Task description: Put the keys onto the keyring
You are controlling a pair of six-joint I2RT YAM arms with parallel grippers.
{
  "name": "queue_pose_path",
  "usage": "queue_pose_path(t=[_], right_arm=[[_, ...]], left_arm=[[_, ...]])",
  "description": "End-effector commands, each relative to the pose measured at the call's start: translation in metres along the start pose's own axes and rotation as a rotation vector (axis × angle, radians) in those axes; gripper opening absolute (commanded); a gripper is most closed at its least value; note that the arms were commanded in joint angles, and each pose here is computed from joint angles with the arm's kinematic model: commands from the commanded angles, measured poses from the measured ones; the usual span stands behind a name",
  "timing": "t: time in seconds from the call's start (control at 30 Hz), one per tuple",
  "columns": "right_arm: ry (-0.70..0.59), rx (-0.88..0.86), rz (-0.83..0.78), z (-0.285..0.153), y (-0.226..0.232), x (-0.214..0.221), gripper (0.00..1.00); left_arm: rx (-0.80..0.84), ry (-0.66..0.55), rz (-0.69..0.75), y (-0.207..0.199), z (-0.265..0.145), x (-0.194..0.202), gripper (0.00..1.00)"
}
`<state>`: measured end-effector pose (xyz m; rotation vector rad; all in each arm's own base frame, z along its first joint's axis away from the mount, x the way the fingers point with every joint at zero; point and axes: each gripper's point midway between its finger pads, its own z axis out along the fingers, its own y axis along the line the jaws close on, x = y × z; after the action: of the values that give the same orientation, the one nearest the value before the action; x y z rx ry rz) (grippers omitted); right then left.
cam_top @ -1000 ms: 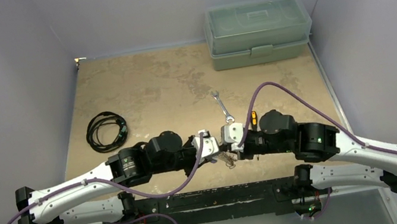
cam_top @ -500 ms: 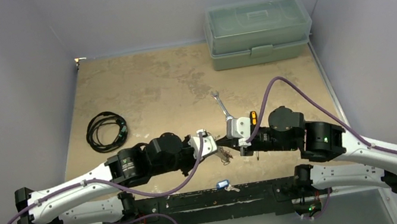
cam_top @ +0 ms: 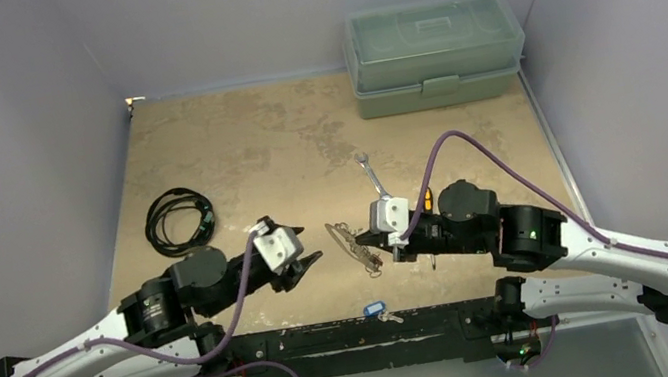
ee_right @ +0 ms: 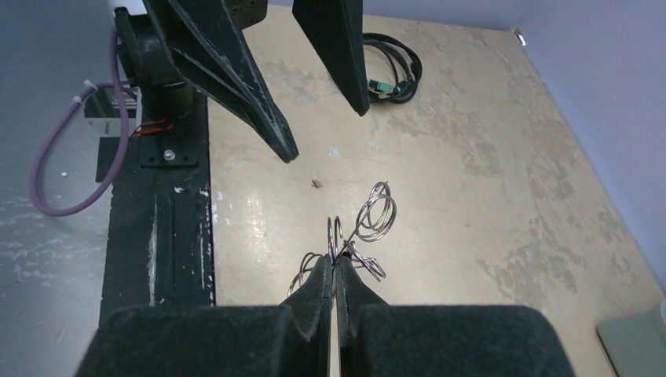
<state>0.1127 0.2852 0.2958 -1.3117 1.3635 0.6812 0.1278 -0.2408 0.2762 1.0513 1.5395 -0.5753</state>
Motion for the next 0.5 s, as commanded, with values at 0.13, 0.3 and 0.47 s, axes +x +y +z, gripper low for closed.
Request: queue_pose_path(t=[0.13,0.3,0.47], right_arm=[[-0.15,-0.062,-0.029,0.007,0.009,-0.033,0.0],[-0.192,-0.092,-0.042,0.009,0.014,-0.04,0.0],[-0.208,-0.113,-0.046,0.011,0.018,-0.041,0.0]], left_arm=[[0.192,-0.236,0.099,-0.03,-0.003,-0.03,0.47],[0.235,-0.257,0.145,-0.037,0.0,-0.031,0.46],[0.238,-0.28,0.152,-0.036,0.0,-0.034,0.41]])
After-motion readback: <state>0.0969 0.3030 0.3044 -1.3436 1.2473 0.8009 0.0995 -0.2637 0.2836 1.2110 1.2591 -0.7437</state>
